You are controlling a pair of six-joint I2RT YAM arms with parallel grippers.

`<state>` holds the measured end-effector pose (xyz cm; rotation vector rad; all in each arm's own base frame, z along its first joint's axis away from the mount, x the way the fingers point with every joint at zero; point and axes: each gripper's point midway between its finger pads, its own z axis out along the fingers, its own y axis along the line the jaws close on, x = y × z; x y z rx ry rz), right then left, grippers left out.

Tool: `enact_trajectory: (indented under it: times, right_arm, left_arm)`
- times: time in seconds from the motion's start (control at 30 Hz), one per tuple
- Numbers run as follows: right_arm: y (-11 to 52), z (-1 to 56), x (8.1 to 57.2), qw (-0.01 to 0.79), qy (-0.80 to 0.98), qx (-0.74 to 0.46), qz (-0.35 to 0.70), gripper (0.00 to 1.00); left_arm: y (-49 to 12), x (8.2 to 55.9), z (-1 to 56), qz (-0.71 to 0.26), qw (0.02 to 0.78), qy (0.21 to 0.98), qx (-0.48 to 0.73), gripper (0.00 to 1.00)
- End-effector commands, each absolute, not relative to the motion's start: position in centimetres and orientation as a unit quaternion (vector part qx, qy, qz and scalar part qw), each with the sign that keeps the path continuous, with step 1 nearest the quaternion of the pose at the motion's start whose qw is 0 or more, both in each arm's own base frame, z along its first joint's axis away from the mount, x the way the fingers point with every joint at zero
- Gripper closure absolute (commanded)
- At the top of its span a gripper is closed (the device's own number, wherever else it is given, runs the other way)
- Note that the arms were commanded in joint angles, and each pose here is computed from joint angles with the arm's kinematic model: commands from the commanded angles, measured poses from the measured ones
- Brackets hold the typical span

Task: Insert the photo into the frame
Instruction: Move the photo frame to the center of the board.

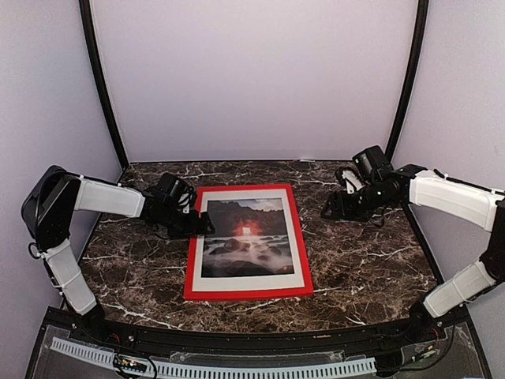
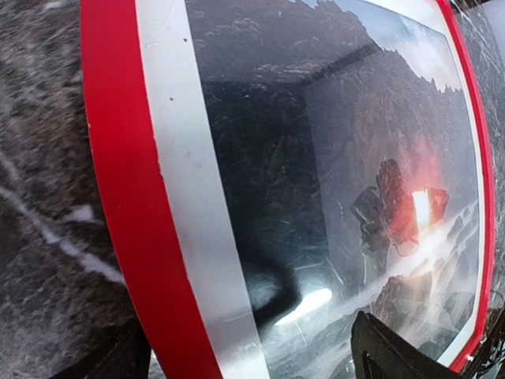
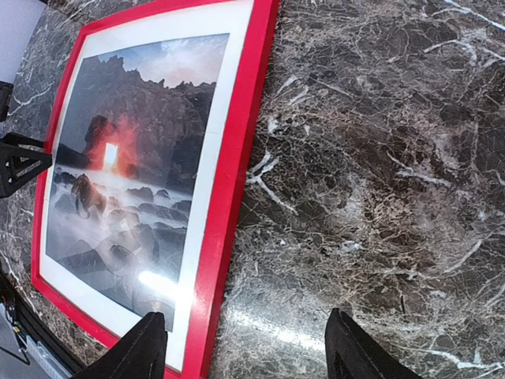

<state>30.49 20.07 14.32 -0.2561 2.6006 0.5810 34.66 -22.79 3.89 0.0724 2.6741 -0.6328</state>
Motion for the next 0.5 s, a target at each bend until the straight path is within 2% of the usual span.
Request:
enact_trajectory:
  times: [0.0,0.17,0.37,0.47]
  right_arm:
    - [19.3,15.4,31.1,0.260,0.943,-0.081,0.190,0.29]
    - [17.9,15.8,31.4,0.273,0.947,-0.072,0.155,0.19]
    - [15.6,17.6,32.1,0.314,0.942,-0.057,0.105,0.02]
    - [14.8,18.5,32.7,0.331,0.938,-0.055,0.089,0.01]
  left_arm:
    - [-26.5,34.6,5.2,-0.256,0.196,0.941,0.097,0.10]
    - [-24.5,36.2,7.7,-0.191,0.250,0.943,0.103,0.08]
    - [-19.1,37.6,14.0,-0.074,0.372,0.922,0.084,0.01]
    - [-16.6,37.3,17.6,-0.032,0.426,0.901,0.073,0.01]
